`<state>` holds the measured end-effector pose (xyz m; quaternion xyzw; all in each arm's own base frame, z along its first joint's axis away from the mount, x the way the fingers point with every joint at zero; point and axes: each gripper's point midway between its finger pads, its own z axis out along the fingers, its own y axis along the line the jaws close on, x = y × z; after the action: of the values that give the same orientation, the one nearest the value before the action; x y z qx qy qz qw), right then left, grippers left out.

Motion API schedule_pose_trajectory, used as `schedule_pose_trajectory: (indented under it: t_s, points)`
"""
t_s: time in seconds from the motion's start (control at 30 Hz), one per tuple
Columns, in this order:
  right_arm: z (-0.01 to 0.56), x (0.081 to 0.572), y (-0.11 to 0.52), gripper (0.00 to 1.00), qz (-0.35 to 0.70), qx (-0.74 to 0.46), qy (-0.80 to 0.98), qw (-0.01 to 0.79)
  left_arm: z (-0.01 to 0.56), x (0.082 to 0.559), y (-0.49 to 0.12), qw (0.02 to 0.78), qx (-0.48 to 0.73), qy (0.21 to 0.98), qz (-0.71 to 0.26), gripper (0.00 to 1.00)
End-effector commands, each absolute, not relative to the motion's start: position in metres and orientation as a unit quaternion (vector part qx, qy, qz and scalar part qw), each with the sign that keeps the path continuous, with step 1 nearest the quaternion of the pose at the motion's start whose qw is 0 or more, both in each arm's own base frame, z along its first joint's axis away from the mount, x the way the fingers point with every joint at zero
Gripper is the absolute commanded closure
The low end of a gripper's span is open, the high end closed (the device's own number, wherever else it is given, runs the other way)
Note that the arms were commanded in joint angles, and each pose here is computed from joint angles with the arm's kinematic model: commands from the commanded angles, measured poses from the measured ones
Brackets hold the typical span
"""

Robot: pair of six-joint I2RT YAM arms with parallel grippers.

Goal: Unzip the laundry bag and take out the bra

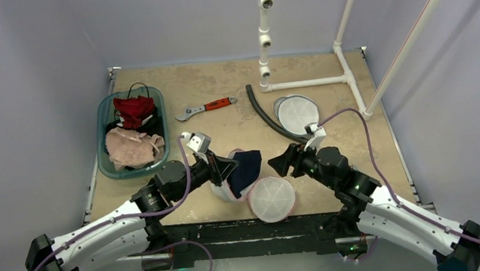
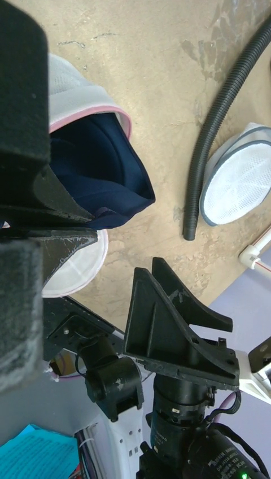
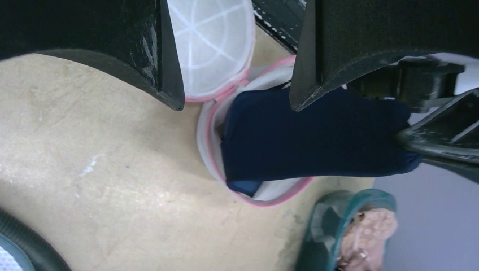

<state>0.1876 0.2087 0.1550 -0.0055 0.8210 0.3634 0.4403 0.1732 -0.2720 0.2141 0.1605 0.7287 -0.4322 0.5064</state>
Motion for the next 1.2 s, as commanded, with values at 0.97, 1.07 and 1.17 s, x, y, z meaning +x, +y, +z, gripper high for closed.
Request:
schedule_pose_trajectory:
  t_s: [0.97, 1.07, 1.17]
  points:
    - [0.272, 0.158, 0.234, 0.19, 0.540, -0.099, 0.638, 0.540, 0.357, 0.139, -0.280, 0.552, 0.240, 0.608, -0.517, 1.00]
    - [0.262, 0.168, 0.223, 0.20, 0.512, -0.069, 0.657, 0.549, 0.313, 0.148, -0.291, 0.524, 0.234, 0.644, -0.505, 1.00]
    - [0.247, 0.173, 0.215, 0.21, 0.493, -0.048, 0.675, 0.548, 0.271, 0.156, -0.305, 0.493, 0.236, 0.676, -0.494, 1.00]
